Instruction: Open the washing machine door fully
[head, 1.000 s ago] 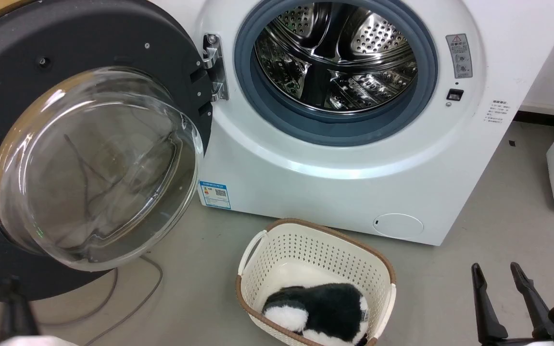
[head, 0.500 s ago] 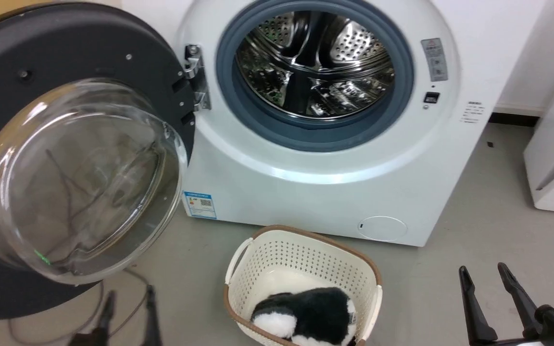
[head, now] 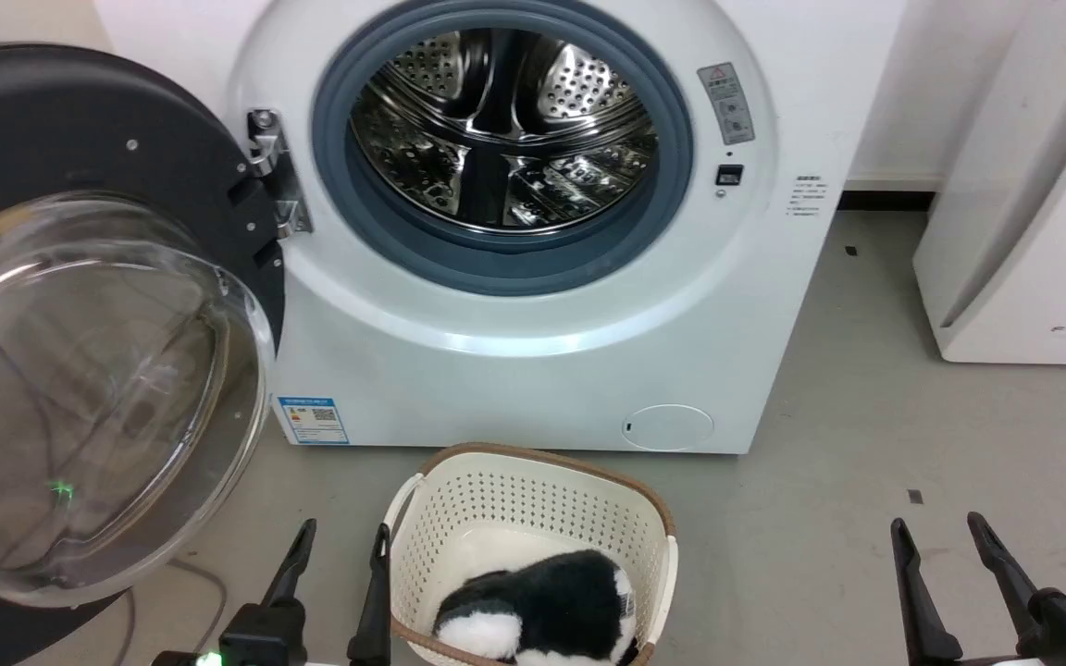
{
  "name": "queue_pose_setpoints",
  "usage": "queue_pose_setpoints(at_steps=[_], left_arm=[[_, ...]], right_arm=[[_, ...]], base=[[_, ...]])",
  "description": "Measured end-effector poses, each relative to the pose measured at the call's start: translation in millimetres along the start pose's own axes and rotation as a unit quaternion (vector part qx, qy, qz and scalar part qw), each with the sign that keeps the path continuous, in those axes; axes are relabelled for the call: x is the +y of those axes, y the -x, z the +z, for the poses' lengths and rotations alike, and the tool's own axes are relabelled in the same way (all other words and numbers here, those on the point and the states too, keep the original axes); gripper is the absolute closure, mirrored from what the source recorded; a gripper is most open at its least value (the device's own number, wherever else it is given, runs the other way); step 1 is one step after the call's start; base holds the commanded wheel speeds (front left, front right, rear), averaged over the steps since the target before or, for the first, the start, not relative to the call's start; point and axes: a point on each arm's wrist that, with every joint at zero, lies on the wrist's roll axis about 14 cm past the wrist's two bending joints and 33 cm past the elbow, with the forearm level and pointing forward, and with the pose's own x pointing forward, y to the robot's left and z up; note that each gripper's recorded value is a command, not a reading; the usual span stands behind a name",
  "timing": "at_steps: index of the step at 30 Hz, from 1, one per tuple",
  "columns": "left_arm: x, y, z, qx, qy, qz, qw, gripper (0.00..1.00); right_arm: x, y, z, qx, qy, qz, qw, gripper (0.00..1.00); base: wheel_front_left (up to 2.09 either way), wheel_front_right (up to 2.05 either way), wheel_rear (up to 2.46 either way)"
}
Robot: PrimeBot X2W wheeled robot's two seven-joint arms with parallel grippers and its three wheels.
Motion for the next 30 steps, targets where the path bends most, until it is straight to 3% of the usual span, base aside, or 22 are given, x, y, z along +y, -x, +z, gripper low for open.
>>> queue_pose_setpoints(at_steps=[22, 23, 30], left_arm=[[-15.4, -7.7, -6.7, 0.006, 0.005, -0.015, 1.000, 0.00], [-15.6, -7.8, -6.8, 0.006, 0.006, -0.015, 1.000, 1.00], [-15.5, -8.0, -7.3, 0.009, 0.005, -0.015, 1.000, 1.00]], right_arm=[[-8.2, 5.0, -7.4, 0.013, -0.001, -0.015, 1.000, 0.00], [-8.4, 5.1, -7.4, 0.013, -0.003, -0.015, 1.000, 1.00], [-8.3, 4.8, -7.9, 0.015, -0.003, -0.015, 1.000, 1.00]], base=[[0.00, 0.00, 0.00], [0.00, 0.00, 0.00], [0.00, 0.00, 0.00]])
